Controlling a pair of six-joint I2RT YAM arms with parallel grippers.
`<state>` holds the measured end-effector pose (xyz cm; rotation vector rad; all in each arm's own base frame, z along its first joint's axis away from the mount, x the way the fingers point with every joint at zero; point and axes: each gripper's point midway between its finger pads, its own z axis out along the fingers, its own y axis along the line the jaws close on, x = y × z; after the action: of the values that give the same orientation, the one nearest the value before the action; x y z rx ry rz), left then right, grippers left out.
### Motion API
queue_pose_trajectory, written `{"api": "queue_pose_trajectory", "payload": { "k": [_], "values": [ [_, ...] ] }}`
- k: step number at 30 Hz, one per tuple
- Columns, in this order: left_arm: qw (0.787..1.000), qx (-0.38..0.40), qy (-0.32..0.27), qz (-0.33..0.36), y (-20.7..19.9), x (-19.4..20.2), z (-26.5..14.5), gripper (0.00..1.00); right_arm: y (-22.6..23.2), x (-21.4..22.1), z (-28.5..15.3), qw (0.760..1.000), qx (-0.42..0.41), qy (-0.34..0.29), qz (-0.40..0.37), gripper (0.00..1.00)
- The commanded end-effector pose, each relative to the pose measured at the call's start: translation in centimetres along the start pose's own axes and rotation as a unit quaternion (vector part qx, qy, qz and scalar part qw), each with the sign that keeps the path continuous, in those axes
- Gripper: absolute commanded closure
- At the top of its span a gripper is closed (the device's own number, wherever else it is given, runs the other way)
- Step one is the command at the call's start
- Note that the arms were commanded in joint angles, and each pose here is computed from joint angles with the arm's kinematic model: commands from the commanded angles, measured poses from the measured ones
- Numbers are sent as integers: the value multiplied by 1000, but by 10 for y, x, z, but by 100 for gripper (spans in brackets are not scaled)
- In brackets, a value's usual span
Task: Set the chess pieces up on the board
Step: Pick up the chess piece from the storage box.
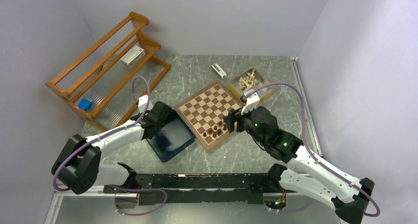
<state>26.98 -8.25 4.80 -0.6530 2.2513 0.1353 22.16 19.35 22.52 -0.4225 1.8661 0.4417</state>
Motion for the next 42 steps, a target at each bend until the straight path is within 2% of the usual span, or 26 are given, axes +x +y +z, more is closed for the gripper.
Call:
{"api": "queue_pose_trajectory", "payload": {
  "k": [1, 42],
  "values": [
    [1000, -9, -8, -16, 3, -2, 4, 64, -1, -4, -2, 1000, 0, -7, -3, 32],
    [1000, 3, 15, -4, -3, 9, 7, 73, -3, 2, -4, 1000, 5, -2, -1, 31]
  ]
}}
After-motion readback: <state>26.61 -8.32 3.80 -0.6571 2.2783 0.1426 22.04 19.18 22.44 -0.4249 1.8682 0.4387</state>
